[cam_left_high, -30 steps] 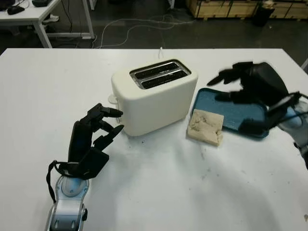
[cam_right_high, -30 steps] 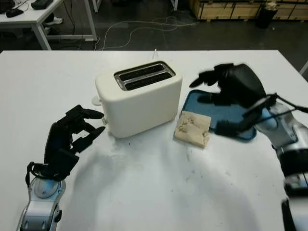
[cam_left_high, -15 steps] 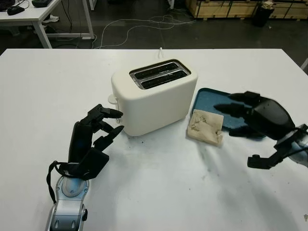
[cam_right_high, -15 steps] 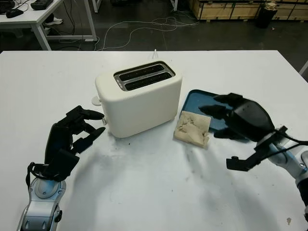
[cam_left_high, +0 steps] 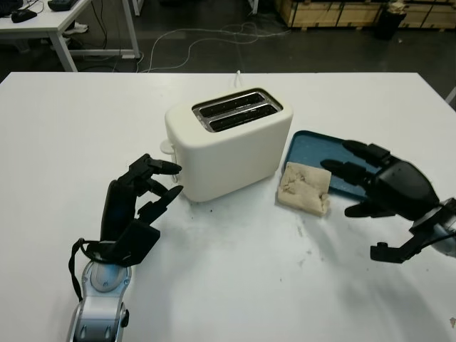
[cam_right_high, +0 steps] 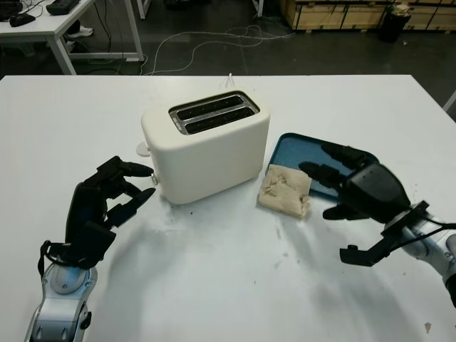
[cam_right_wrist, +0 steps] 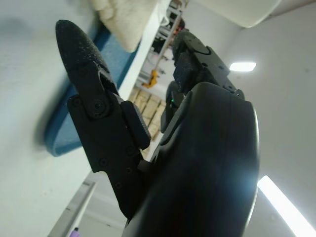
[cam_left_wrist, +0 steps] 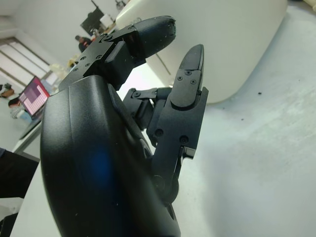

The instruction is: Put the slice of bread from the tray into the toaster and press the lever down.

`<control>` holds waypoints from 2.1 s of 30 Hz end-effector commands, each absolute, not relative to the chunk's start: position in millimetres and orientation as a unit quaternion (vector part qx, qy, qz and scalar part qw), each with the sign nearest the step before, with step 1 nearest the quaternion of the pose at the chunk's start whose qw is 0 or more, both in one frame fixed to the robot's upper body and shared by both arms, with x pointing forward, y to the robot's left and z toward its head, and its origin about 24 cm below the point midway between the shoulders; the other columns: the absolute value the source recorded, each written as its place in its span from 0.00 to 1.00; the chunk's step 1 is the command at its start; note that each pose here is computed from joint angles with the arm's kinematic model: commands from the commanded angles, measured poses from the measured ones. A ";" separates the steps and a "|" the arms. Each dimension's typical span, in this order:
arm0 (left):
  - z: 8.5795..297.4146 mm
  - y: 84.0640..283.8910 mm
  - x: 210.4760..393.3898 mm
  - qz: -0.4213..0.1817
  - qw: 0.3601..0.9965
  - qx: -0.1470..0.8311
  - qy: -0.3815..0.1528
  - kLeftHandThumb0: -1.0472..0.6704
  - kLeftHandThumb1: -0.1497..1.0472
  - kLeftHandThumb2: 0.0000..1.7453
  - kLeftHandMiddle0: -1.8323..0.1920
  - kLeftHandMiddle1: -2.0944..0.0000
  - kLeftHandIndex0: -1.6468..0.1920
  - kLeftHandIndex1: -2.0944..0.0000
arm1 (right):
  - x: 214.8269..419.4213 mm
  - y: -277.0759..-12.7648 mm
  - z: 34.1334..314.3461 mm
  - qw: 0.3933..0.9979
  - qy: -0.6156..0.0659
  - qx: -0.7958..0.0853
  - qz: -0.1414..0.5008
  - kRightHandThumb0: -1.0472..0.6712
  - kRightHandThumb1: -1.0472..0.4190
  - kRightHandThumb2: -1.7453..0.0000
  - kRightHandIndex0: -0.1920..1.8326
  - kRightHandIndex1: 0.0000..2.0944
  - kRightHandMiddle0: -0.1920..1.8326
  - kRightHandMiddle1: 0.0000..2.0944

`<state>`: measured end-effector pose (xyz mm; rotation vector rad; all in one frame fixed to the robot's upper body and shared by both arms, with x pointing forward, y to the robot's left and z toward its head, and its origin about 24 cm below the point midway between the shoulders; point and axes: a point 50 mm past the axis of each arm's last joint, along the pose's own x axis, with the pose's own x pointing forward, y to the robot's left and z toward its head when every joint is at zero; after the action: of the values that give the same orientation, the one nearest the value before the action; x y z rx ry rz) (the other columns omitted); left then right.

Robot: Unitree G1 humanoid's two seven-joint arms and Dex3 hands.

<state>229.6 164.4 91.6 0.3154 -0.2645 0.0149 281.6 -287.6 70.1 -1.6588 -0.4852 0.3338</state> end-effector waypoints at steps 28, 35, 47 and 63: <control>92.9 165.6 228.6 0.008 0.979 0.155 -0.134 0.48 0.89 0.08 0.60 0.28 0.60 0.50 | 319.8 -277.0 83.5 0.591 -0.257 -0.755 0.118 0.31 0.18 1.00 0.26 0.05 0.35 0.01; 92.1 164.9 228.4 0.007 0.980 0.148 -0.135 0.48 0.89 0.09 0.60 0.27 0.60 0.50 | 322.5 -270.2 80.7 0.595 -0.255 -0.751 0.131 0.31 0.18 1.00 0.25 0.05 0.36 0.01; 92.8 166.1 227.5 0.010 0.979 0.155 -0.133 0.49 0.89 0.09 0.60 0.28 0.60 0.51 | 321.1 -271.0 71.9 0.603 -0.221 -0.751 0.152 0.28 0.19 1.00 0.24 0.05 0.34 0.00; 94.4 165.7 229.0 0.005 0.979 0.152 -0.137 0.47 0.89 0.08 0.60 0.28 0.60 0.50 | 318.8 -276.6 62.2 0.595 -0.199 -0.765 0.146 0.29 0.19 1.00 0.25 0.05 0.34 0.00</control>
<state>228.9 164.5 91.5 0.3070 -0.2637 0.0124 318.8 -277.2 65.5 -1.7669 -0.4738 0.3421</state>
